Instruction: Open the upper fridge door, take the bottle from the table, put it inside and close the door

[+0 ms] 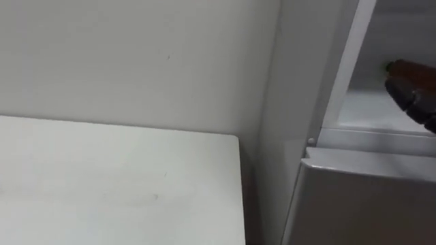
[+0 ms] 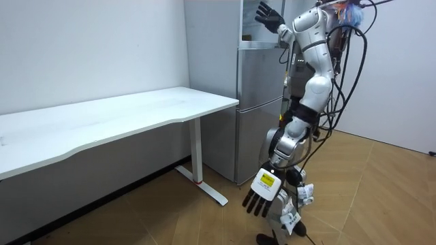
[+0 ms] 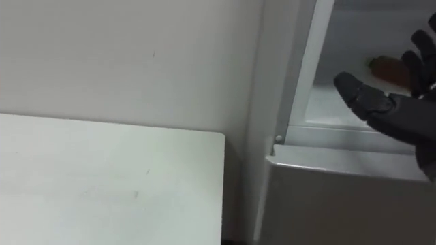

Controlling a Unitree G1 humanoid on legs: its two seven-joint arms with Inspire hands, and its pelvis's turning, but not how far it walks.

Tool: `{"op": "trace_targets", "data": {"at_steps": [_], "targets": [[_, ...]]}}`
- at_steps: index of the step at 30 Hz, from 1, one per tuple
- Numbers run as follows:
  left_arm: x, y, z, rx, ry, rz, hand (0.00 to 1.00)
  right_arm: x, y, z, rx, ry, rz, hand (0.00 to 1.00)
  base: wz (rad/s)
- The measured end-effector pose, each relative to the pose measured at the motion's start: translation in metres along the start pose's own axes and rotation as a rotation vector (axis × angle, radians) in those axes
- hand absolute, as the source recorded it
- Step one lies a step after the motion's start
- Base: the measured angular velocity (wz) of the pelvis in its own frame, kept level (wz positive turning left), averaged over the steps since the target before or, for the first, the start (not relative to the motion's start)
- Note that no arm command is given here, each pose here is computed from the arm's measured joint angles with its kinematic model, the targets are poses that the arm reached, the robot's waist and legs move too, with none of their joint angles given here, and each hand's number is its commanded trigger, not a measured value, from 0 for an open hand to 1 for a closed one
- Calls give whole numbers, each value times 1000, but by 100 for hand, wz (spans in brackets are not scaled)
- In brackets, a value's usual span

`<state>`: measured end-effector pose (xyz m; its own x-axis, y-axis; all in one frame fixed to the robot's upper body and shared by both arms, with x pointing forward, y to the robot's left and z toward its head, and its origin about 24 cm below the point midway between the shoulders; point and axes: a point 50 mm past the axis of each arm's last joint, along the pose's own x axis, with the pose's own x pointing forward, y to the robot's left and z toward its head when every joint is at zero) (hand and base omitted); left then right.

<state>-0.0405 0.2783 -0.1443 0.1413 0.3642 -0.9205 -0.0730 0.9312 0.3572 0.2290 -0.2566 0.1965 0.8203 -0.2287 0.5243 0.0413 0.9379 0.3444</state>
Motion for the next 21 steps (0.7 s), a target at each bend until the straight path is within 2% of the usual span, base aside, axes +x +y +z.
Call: {"op": "trace_targets", "data": {"at_steps": [3, 6, 10, 14, 18, 21], "targets": [[1, -6, 4, -8, -12, -14, 0, -7, -1, -4, 50, -5, 7, 0, -12], [0, -14, 4, -17, -35, -31, 0, -25, -5, -9, 53, 3, -13, 0, -15], [0, -17, 7, -20, -53, -30, 0, -53, -19, -23, -55, 82, -96, 0, -7], [2, -28, 12, -5, -70, -53, 0, -82, -38, -40, -204, 192, -207, 0, -16], [2, -27, 16, -8, -102, -49, 0, -113, -61, -58, -363, 341, -310, 0, -9], [2, -26, 18, -7, -115, -46, 0, -122, -67, -65, -403, 376, -365, 0, -15]]}}
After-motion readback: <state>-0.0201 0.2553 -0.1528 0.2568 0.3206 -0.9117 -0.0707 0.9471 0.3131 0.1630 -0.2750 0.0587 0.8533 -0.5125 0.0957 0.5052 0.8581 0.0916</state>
